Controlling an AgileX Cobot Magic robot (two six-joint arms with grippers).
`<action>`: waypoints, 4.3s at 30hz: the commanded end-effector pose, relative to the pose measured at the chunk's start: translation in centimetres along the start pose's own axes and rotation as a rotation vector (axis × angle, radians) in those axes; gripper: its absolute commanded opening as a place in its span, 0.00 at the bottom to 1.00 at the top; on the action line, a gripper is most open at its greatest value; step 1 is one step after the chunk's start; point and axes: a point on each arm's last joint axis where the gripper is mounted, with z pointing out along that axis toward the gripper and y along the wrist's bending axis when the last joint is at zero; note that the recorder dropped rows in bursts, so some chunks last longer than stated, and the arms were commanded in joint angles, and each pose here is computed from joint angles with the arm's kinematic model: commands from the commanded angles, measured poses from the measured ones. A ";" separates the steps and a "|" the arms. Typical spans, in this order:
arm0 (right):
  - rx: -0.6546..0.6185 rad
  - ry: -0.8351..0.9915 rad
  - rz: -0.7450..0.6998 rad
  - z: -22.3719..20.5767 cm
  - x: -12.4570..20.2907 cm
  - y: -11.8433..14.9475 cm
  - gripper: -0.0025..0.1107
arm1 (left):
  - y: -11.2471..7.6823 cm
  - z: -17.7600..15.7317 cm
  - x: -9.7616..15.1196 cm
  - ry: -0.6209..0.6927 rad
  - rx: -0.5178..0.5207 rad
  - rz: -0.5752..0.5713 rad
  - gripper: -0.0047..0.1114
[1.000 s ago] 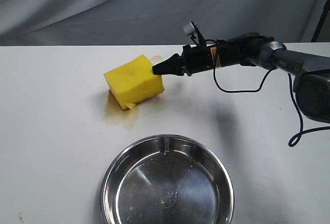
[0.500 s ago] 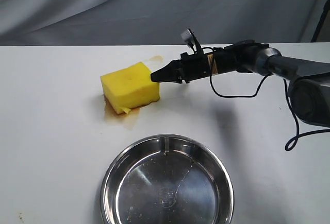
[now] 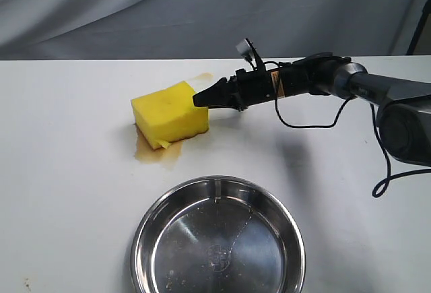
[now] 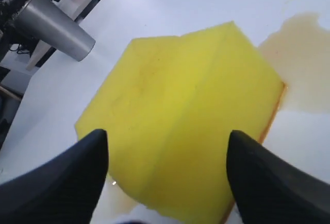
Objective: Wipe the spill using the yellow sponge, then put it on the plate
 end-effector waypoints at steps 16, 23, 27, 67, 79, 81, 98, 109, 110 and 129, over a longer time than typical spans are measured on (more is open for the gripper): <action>0.003 -0.043 -0.502 -1.5 -4.0 3.7 0.59 | -0.1 0.0 0.1 -0.003 0.007 -0.008 0.04; 0.001 -0.041 -0.395 -1.6 -3.8 3.5 0.59 | -0.1 0.0 0.1 -0.003 0.007 -0.008 0.04; 0.007 -0.033 -0.429 -1.8 -3.0 2.9 0.57 | -0.1 0.0 0.1 -0.003 0.007 -0.008 0.04; 0.576 0.122 -0.655 6.5 -0.1 14.1 0.61 | -0.1 0.0 0.1 -0.003 0.007 -0.008 0.04; 0.594 0.136 -0.599 7.0 0.9 13.0 0.61 | -0.1 0.0 0.1 -0.003 0.007 -0.008 0.04; 0.610 0.150 -0.592 7.2 1.5 12.3 0.61 | -0.1 0.0 0.1 -0.003 0.007 -0.008 0.04; 0.622 0.204 -0.700 9.3 2.6 13.1 0.37 | -0.1 0.0 0.1 -0.003 0.007 -0.008 0.04; 0.632 0.174 -0.612 9.2 2.6 13.0 0.04 | -0.1 0.0 0.1 -0.003 0.007 -0.008 0.04; 0.633 0.172 -0.605 9.2 2.6 13.0 0.04 | -0.1 0.0 0.1 -0.003 0.007 -0.008 0.04; 0.500 0.184 -0.580 9.9 3.1 13.9 0.03 | -0.1 0.0 0.1 -0.003 0.007 -0.008 0.04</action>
